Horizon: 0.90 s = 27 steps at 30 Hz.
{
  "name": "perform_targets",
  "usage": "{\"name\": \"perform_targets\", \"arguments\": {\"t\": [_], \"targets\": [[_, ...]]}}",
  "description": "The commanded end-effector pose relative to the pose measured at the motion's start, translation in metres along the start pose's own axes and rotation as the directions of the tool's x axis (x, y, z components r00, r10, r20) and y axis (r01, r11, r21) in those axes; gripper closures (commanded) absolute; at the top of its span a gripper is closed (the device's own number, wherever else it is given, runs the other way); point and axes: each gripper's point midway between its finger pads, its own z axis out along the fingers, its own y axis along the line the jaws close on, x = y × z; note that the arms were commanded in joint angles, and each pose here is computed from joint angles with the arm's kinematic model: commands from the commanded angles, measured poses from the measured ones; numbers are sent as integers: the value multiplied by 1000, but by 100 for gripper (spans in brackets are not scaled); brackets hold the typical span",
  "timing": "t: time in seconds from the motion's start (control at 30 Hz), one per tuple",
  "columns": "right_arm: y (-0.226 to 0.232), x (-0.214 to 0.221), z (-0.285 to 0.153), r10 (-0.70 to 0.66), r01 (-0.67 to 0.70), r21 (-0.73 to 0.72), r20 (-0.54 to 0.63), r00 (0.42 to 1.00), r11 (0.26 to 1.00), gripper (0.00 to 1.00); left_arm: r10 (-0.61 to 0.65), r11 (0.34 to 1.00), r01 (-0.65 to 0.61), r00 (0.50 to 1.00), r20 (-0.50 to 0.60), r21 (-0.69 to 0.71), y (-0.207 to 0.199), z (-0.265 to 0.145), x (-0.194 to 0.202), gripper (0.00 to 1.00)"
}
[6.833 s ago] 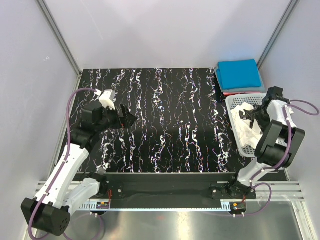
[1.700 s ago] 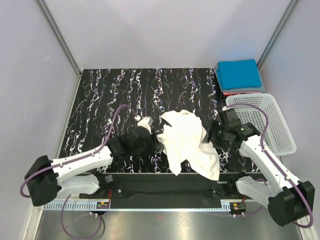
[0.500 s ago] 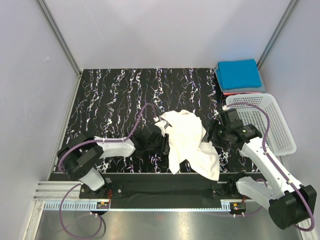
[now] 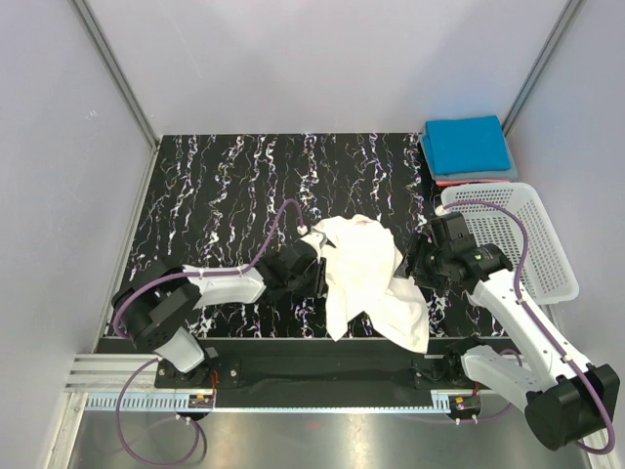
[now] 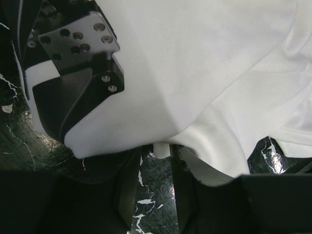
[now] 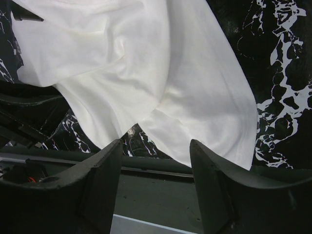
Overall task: Fold and stack the t-shirts
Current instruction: Flatten the tshirt out
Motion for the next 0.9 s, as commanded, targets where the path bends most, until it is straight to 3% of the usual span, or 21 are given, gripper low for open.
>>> {"name": "perform_targets", "arguments": {"t": [0.0, 0.2, 0.37, 0.5, 0.53, 0.6, 0.7, 0.77, 0.83, 0.87], "targets": [[7, -7, -4, -20, 21, -32, 32, 999, 999, 36, 13, 999, -17, 997, -75, -47, 14, 4, 22, 64], [8, -7, -3, -18, 19, -34, 32, 999, 999, 36, 39, 999, -39, 993, -113, -1, -3, 8, 33, 65], [7, -8, -5, -20, 22, -36, 37, 999, 999, 36, 32, 997, -43, 985, -170, -61, 0, 14, 44, 69], [8, -7, -7, -19, 21, -41, 42, 999, 999, 36, 17, 992, -41, 981, -195, -119, 9, 15, 49, 80], [8, -7, -6, -19, 21, -42, 43, 999, 999, 36, 15, 991, -40, 980, -197, -124, 9, 15, 48, 90], [9, -9, -7, -18, 20, -45, 47, 999, 999, 36, 8, 988, -41, 977, -215, -150, 13, 14, 51, 100], [11, -11, -9, -11, 13, -46, 46, 999, 999, 36, -16, 977, -27, 980, -201, -210, 18, -1, 39, 100], [15, -13, -11, 9, -7, -49, 47, 999, 999, 36, -37, 970, 15, 996, -85, -245, 15, -27, -1, 100], [14, -17, -10, 31, -30, -28, 51, 998, 999, 36, -91, 935, 87, 996, 4, -344, 42, -75, -36, 100], [14, -17, -10, 38, -37, -25, 47, 998, 999, 36, -85, 927, 87, 996, 20, -364, 46, -76, -39, 100]]}}
